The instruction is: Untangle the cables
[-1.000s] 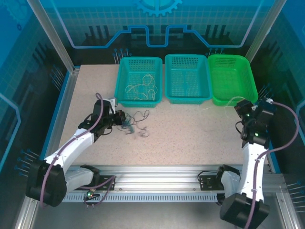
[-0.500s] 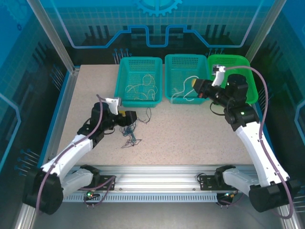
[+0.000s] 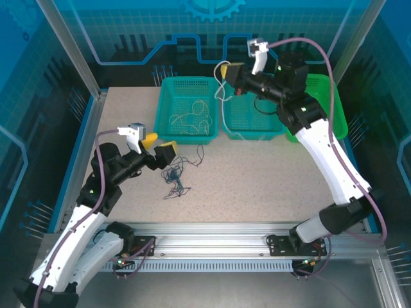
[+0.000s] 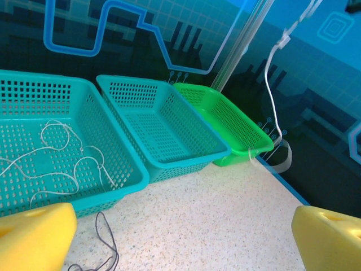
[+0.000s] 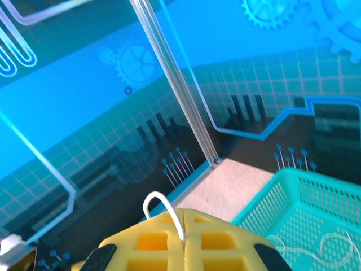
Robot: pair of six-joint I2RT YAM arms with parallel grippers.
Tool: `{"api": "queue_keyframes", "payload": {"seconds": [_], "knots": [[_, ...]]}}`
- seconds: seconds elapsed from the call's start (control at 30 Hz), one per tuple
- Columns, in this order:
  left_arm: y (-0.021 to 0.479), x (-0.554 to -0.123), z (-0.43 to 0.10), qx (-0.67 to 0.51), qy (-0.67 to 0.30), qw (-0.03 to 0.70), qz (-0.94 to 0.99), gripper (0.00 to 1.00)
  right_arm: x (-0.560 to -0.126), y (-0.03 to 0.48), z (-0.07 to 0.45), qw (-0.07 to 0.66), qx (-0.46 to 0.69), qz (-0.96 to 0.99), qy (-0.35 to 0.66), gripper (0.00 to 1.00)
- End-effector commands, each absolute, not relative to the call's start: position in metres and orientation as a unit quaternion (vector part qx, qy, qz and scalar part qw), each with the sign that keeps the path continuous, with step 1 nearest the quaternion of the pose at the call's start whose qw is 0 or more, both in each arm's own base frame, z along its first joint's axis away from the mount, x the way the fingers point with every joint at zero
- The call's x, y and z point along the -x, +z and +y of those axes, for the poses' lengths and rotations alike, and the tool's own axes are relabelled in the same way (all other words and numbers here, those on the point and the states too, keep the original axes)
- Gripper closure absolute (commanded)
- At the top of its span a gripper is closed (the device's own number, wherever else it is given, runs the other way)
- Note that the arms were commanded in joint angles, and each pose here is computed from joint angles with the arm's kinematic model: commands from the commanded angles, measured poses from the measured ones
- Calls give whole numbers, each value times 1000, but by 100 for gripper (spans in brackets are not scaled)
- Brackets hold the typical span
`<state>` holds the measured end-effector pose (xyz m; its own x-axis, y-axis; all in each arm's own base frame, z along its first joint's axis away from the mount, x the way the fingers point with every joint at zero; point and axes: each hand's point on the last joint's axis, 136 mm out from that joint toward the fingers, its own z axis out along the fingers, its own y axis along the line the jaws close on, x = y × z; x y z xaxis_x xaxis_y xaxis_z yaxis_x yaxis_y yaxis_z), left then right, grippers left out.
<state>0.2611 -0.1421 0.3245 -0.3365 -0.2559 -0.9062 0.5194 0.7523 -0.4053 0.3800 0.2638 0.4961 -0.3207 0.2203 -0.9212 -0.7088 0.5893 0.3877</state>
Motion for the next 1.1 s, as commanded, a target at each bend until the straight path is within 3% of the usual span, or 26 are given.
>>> {"api": "queue_keyframes", "payload": {"seconds": [0.0,0.23,0.4,0.47,0.53,0.63,0.7,0.73,0.9,1.07], "knots": [[316,-260,-131,-70,-306,551,773,1,-403,503,281,564,181,688,419,100],[292,-263,-116,-23,-269,520,810,1,-472,465,314,535,169,717,414,100],[280,-265,-106,4,-249,509,824,1,-516,382,346,476,184,762,399,100],[276,-266,-103,12,-241,505,828,1,-524,338,360,438,201,788,383,95],[273,-267,-102,16,-237,499,833,1,-530,296,372,405,215,815,354,84],[267,-271,-104,20,-237,485,841,1,-535,265,375,395,217,841,298,47],[260,-276,-104,28,-232,472,850,1,-534,274,372,409,216,840,283,32],[256,-279,-103,35,-229,464,855,1,-534,280,368,416,212,840,276,29],[231,-293,-106,60,-223,421,877,4,-508,340,339,452,211,826,263,29],[206,-310,-124,46,-238,373,896,9,-441,369,314,464,232,803,293,29]]}}
